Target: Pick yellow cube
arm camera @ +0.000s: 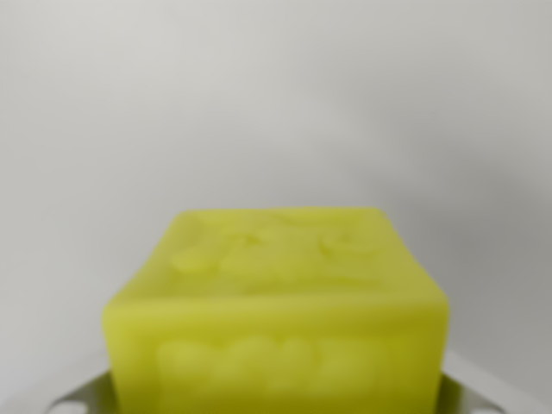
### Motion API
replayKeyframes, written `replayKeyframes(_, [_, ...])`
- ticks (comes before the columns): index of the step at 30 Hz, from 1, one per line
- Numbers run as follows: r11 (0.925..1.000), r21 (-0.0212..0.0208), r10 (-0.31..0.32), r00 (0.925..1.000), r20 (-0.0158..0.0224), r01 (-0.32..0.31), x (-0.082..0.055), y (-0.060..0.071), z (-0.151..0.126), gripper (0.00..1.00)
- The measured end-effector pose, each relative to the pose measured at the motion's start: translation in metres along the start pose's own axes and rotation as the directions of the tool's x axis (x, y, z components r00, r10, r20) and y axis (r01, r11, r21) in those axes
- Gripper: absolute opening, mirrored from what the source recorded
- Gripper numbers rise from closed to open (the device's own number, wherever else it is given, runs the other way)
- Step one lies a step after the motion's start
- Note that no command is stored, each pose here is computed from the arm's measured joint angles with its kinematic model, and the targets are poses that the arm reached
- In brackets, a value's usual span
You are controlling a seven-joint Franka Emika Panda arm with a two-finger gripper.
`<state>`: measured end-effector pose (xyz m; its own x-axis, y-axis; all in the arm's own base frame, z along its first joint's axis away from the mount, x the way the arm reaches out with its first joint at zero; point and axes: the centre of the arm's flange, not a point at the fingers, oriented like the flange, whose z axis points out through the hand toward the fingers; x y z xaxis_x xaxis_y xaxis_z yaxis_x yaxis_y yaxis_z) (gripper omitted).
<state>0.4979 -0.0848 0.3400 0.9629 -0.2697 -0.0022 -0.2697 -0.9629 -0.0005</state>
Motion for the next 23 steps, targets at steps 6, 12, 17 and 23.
replayKeyframes(6, [1.0,0.0001,0.0,1.0,-0.0003,0.0,0.0,0.0,-0.01,0.0])
replayKeyframes(12, [1.0,0.0,0.0,1.0,-0.0002,0.0,0.0,0.0,-0.02,0.0])
replayKeyframes(17, [1.0,0.0,0.0,1.0,-0.0002,0.0,0.0,0.0,-0.026,0.0])
replayKeyframes(23, [1.0,0.0,0.0,1.0,-0.0002,0.0,0.0,0.0,-0.026,0.0])
